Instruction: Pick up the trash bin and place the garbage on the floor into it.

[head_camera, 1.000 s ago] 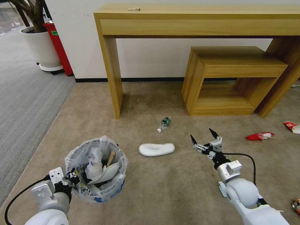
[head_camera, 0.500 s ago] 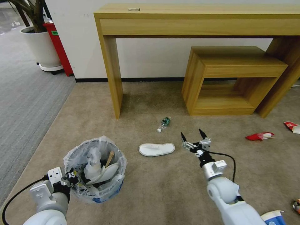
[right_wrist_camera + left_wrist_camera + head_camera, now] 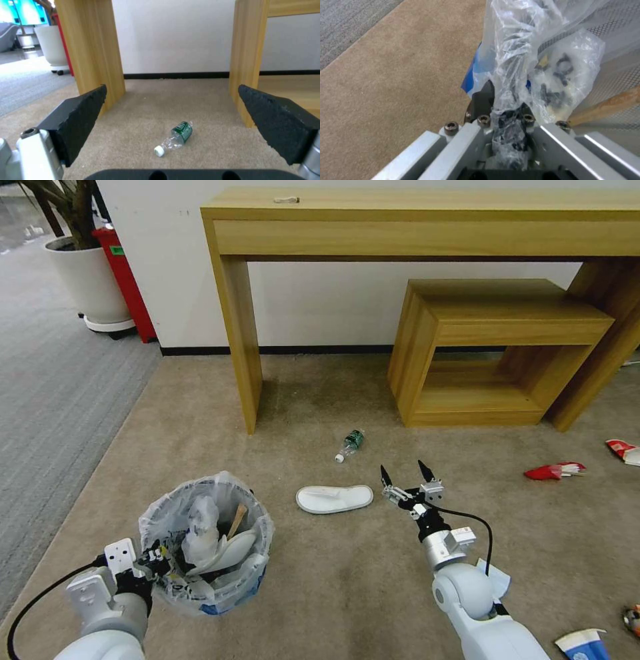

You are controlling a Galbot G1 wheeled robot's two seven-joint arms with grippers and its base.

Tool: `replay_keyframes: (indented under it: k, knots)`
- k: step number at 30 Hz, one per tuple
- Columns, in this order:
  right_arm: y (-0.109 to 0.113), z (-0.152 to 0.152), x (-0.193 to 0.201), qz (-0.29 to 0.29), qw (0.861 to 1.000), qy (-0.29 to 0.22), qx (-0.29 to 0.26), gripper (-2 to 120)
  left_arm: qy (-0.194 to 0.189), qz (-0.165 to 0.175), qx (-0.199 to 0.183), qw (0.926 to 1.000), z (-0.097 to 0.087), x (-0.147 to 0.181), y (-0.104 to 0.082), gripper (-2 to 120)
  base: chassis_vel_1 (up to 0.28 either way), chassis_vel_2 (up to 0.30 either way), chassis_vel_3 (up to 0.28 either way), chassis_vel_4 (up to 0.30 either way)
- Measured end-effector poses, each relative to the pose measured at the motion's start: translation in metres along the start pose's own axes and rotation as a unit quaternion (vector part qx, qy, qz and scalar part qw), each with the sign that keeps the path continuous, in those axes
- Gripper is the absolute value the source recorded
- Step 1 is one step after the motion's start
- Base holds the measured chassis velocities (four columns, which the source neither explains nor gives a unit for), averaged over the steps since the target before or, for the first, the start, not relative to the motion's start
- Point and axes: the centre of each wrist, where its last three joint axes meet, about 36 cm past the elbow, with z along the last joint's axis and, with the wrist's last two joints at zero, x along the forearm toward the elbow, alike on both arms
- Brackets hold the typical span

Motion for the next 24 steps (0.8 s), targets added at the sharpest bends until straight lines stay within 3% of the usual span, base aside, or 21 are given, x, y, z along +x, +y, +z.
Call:
replay_keyframes:
  k: [7,16,24]
  knots:
    - [-0.001,0.001,0.0,-0.003,1.0,-0.001,0.0,100,0.002,0.0,-0.001,1.0,0.002,0.002,-0.001,1,-0.055,0.053,0.042,-0.051]
    - [0.0,0.017,-0.007,-0.01,1.0,0.013,0.002,100,0.0,-0.001,-0.001,1.0,0.002,0.004,-0.001,1,-0.174,0.183,0.186,-0.177]
    - [-0.008,0.039,-0.013,-0.091,0.994,0.04,0.045,100,0.0,-0.001,-0.002,1.0,0.003,0.003,-0.002,1,-0.161,0.173,0.157,-0.161]
